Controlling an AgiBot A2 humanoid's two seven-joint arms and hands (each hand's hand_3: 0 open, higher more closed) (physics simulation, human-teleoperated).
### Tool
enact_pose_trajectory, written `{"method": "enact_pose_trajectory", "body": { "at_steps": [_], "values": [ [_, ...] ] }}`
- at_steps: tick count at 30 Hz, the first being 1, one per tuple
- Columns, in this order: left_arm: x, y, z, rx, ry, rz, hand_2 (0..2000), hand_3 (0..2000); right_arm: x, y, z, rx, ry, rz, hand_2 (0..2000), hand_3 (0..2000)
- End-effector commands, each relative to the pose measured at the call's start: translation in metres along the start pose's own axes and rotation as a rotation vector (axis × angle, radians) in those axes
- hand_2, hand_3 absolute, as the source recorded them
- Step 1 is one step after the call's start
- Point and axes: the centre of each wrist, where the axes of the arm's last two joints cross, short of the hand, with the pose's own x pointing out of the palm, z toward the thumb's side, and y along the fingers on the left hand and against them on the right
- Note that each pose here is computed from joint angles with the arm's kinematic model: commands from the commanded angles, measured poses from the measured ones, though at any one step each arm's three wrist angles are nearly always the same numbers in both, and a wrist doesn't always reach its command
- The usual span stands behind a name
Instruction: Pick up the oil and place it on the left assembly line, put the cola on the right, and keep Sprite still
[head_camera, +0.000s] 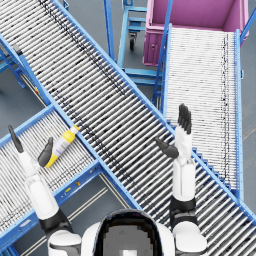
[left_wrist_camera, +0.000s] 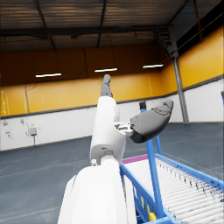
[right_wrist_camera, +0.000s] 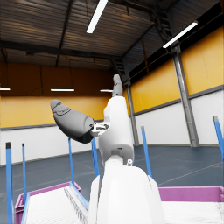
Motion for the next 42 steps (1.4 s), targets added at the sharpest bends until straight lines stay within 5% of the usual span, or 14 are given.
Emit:
{"method": "enact_pose_trajectory", "body": {
  "at_steps": [1, 18, 42],
  "values": [
    [0.028, 0.013, 0.004, 0.029, -0.026, -0.110, 0, 0, -0.023, -0.002, 0.009, -0.034, 0.022, -0.087, 0, 0],
    [0.070, 0.017, 0.011, 0.050, -0.102, -0.243, 0, 0, -0.042, 0.009, -0.002, 0.022, 0.029, -0.152, 0, 0],
    [0.124, -0.053, -0.010, -0.393, -0.621, -0.475, 0, 0, -0.022, 0.091, -0.050, 0.515, -0.058, 0.208, 0, 0]
  ]
}}
